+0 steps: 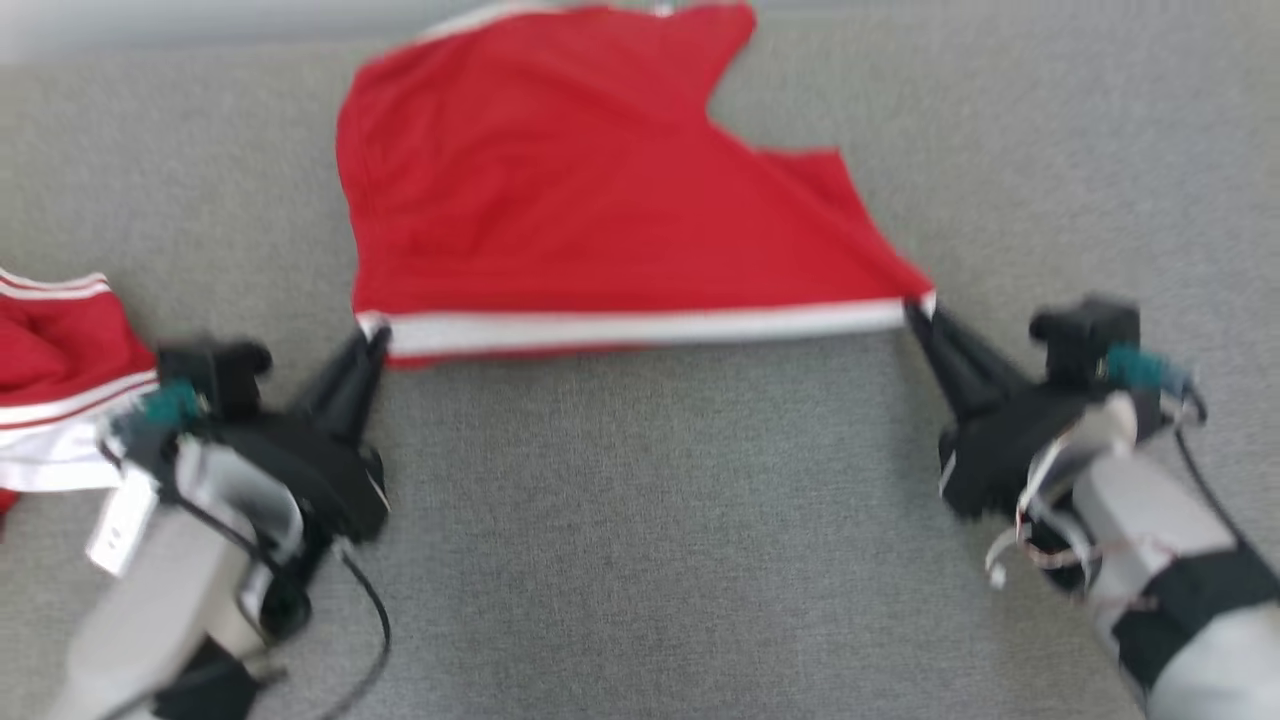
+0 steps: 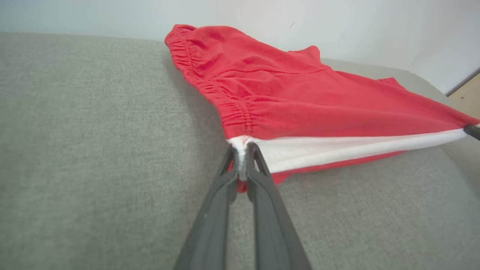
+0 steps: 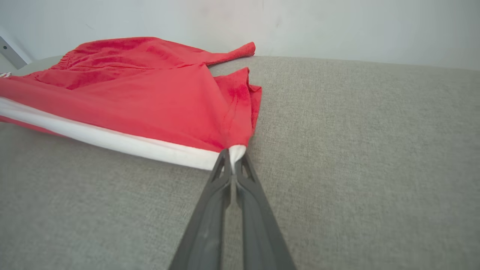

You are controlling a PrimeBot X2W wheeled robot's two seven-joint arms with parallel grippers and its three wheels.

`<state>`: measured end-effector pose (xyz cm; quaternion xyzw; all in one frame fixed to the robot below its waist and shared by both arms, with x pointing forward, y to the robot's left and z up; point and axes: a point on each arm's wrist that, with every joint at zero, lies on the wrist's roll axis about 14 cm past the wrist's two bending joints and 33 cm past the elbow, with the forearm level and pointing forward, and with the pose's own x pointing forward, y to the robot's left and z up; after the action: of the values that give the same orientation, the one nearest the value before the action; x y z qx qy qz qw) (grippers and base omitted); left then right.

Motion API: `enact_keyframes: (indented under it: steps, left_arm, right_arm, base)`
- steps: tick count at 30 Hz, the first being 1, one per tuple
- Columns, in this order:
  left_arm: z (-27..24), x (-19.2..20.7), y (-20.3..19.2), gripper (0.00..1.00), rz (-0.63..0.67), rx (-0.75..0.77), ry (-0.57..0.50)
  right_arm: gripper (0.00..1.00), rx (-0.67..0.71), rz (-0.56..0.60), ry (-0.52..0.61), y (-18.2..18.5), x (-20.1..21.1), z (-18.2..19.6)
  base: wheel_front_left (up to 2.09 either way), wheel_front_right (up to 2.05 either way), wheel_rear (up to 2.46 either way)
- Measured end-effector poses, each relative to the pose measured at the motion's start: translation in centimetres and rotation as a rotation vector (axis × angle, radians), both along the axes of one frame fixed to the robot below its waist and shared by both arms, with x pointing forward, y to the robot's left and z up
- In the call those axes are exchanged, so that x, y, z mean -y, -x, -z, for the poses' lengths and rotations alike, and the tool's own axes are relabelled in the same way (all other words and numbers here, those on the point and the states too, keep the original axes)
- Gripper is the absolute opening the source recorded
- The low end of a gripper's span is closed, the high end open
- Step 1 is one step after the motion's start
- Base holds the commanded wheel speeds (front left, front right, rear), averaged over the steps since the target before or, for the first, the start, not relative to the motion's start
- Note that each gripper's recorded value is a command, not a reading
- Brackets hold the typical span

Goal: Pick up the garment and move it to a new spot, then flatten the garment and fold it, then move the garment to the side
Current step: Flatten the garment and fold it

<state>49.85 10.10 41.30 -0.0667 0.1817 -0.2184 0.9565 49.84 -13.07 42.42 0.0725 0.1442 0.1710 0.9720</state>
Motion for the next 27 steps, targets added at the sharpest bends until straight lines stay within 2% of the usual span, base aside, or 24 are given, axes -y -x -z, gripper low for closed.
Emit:
enact_keyframes:
  steps: [10, 17, 21, 27]
  left_arm:
    - [2.2, 0.4, 8.1, 0.0, -0.023, -0.064, 0.004]
    - [1.6, 0.8, 11.4, 0.0, -0.022, -0.044, -0.025]
    - [1.1, 0.3, 12.7, 0.0, -0.03, -0.019, -0.047]
    - [1.7, -0.3, 14.9, 0.0, -0.053, -0.039, -0.052]
  right_arm:
    - [0.0, -0.053, 0.007, 0.003, 7.9, 1.1, 1.5]
    - [0.0, -0.076, 0.037, -0.022, 12.6, 1.6, 1.9]
    - [0.0, -0.073, 0.048, -0.041, 14.4, 1.2, 1.7]
    - [0.0, -0.036, 0.054, -0.03, 14.7, 1.2, 0.6]
  base:
    - [0.0, 0.0, 0.0]
    - [0.0, 0.0, 0.0]
    - [0.0, 0.0, 0.0]
    - [0.0, 0.0, 0.0]
